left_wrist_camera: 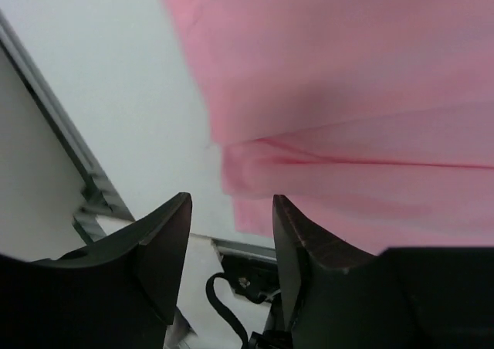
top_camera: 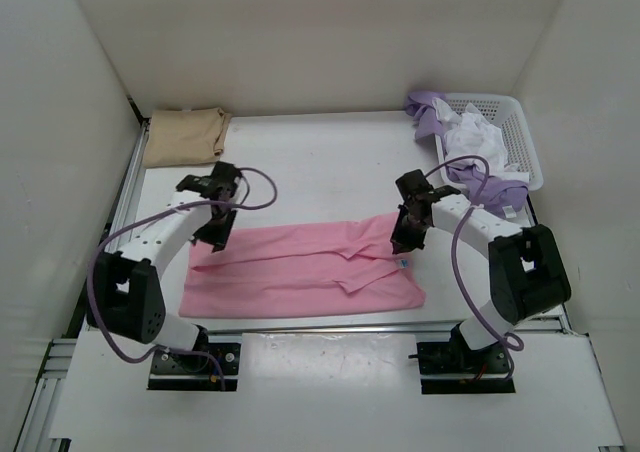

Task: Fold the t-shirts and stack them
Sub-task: Fold the other side of the tshirt into a rectangle

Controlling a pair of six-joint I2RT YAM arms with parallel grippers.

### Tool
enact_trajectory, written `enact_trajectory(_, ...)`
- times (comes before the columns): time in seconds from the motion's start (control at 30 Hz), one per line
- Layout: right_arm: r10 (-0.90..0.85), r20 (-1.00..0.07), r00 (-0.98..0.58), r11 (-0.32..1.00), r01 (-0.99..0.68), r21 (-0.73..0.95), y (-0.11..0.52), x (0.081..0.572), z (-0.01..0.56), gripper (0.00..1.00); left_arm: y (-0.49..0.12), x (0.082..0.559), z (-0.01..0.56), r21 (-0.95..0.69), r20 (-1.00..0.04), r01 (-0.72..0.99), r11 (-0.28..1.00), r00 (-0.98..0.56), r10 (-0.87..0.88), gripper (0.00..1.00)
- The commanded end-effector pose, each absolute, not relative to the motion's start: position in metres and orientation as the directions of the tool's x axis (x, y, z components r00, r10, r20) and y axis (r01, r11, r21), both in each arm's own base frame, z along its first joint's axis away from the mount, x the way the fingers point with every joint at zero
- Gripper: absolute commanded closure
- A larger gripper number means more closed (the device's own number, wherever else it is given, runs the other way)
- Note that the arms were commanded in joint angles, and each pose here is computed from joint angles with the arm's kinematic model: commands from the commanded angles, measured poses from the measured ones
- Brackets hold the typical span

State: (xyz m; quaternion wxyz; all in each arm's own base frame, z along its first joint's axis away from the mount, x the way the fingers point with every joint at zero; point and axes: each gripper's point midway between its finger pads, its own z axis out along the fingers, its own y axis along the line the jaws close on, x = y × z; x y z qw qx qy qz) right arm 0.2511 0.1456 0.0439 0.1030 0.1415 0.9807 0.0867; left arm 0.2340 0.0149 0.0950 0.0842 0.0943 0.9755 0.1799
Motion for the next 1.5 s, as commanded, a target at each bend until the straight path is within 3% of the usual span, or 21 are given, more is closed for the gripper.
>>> enact_trajectory(0.0, 0.290, -0.187, -0.938, 0.947, 0.254, 0.198, 0.148, 0.259, 0.040, 1.00, -0.047, 0.265, 0.129, 0.306, -0.280, 0.273, 0.912, -0.890, 0.360, 0.42)
enact_trajectory(0.1, 0.289, -0.161, -0.944, 0.944, 0.254, 0.211, 0.152, 0.264, 0.035, 1.00, -0.148, 0.284, 0.144, 0.220, -0.381, 0.485, 0.847, -0.756, 0.532, 0.42)
enact_trajectory(0.23, 0.325, -0.122, -0.938, 0.930, 0.293, 0.222, 0.146, 0.269, 0.027, 1.00, -0.265, 0.287, 0.156, 0.104, -0.500, 0.670, 0.735, -0.604, 0.621, 0.46)
enact_trajectory(0.43, 0.368, -0.071, -0.927, 0.903, 0.338, 0.264, 0.145, 0.274, 0.022, 1.00, -0.355, 0.247, 0.121, -0.076, -0.507, 0.824, 0.561, -0.517, 0.690, 0.48)
enact_trajectory(0.6, 0.364, -0.057, -0.930, 0.899, 0.335, 0.284, 0.147, 0.275, 0.021, 1.00, -0.390, 0.240, 0.093, -0.127, -0.497, 0.853, 0.506, -0.496, 0.712, 0.46)
enact_trajectory(0.87, 0.380, -0.058, -0.923, 0.890, 0.347, 0.296, 0.144, 0.279, 0.022, 1.00, -0.389, 0.270, 0.057, 0.048, -0.480, 0.817, 0.574, -0.485, 0.731, 0.46)
enact_trajectory(0.97, 0.371, -0.054, -0.927, 0.894, 0.341, 0.290, 0.143, 0.276, 0.020, 1.00, -0.382, 0.273, 0.045, 0.085, -0.454, 0.806, 0.586, -0.493, 0.742, 0.52)
enact_trajectory(1.13, 0.363, -0.064, -0.929, 0.897, 0.330, 0.295, 0.143, 0.276, 0.022, 1.00, -0.378, 0.275, 0.052, 0.125, -0.464, 0.794, 0.595, -0.483, 0.743, 0.83)
enact_trajectory(1.27, 0.358, -0.089, -0.930, 0.901, 0.318, 0.294, 0.141, 0.281, 0.026, 1.00, -0.375, 0.273, 0.062, 0.125, -0.465, 0.794, 0.595, -0.483, 0.742, 0.90)
enact_trajectory(1.47, 0.344, -0.153, -0.927, 0.917, 0.296, 0.268, 0.132, 0.283, 0.038, 1.00, -0.375, 0.265, 0.089, 0.062, -0.476, 0.812, 0.581, -0.488, 0.732, 0.90)
